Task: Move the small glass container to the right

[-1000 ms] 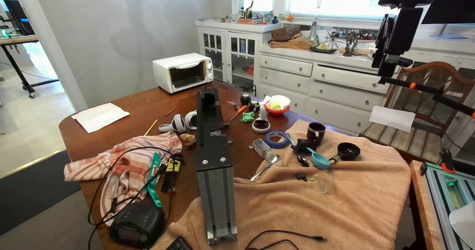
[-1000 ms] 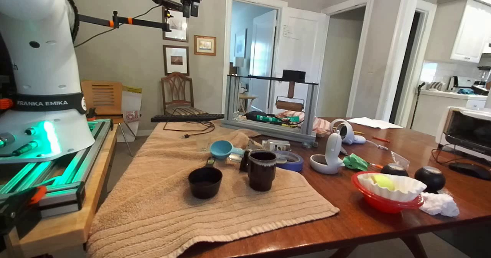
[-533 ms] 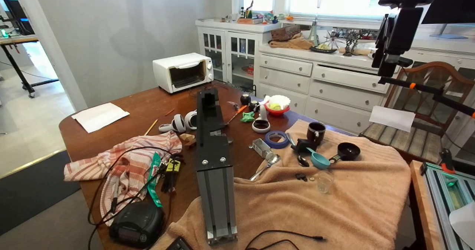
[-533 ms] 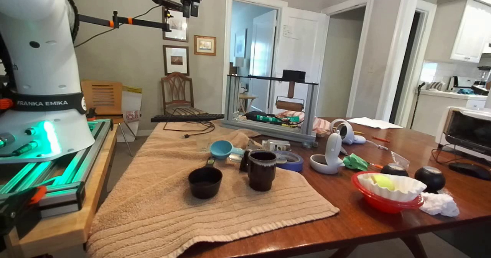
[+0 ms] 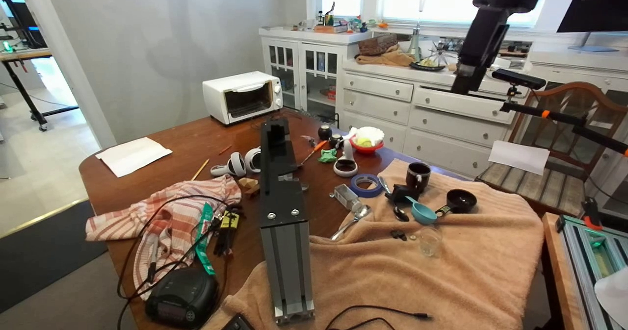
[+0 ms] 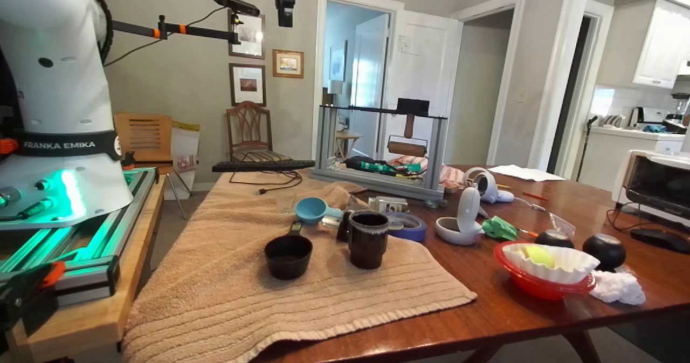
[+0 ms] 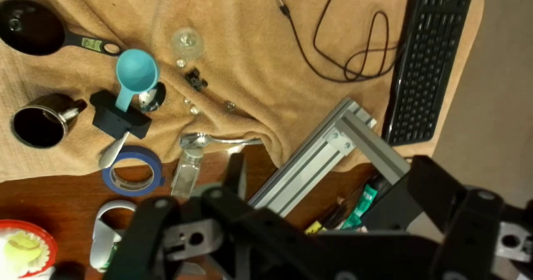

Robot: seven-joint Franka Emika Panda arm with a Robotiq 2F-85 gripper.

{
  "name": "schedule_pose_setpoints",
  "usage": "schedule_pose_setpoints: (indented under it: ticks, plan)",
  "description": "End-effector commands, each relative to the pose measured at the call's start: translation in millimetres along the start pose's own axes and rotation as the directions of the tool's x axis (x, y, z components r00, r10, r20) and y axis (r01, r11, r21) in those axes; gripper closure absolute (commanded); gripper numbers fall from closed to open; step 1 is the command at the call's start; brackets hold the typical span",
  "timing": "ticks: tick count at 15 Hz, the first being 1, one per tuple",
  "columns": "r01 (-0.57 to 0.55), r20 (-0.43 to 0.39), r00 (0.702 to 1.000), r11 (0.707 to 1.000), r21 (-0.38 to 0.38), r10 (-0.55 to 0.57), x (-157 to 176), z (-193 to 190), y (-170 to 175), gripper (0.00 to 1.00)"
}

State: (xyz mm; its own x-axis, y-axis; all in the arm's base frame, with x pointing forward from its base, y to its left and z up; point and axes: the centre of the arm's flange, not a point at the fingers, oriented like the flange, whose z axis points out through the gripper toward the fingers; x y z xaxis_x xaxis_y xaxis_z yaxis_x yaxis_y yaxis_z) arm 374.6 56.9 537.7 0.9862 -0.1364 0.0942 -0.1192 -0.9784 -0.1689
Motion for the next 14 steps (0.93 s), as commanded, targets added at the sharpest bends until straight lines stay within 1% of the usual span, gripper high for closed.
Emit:
schedule_pose_setpoints:
  ticks: [1,2,4,5,6,7,8,11,12,13,14]
  plan:
    - [-0.18,-0.088,0.98,0.984,0.012,0.181,37.9,30.7,4.7,0.0]
    - [-0.227,-0.115,0.967,0.974,0.017,0.227,45.5,36.5,7.6,0.0]
    - [-0.307,-0.191,0.935,0.952,-0.021,0.298,66.2,52.8,23.1,0.0]
    - [-0.349,-0.213,0.918,0.936,-0.036,0.334,76.6,61.2,32.6,0.0]
    - [-0.377,-0.234,0.906,0.924,-0.063,0.354,84.0,69.8,39.9,0.0]
    - [-0.399,-0.254,0.897,0.91,-0.115,0.362,93.6,82.0,50.3,0.0]
    - [-0.424,-0.268,0.887,0.893,-0.148,0.376,100.6,91.7,58.3,0.0]
    - [-0.493,-0.28,0.859,0.841,-0.223,0.429,121.5,132.3,75.8,0.0]
    - [-0.52,-0.279,0.845,0.821,-0.235,0.456,126.9,146.9,77.8,0.0]
    - [-0.56,-0.267,0.823,0.795,-0.233,0.502,132.1,166.1,74.6,0.0]
    - [-0.59,-0.235,0.806,0.773,-0.234,0.544,135.4,182.7,72.2,0.0]
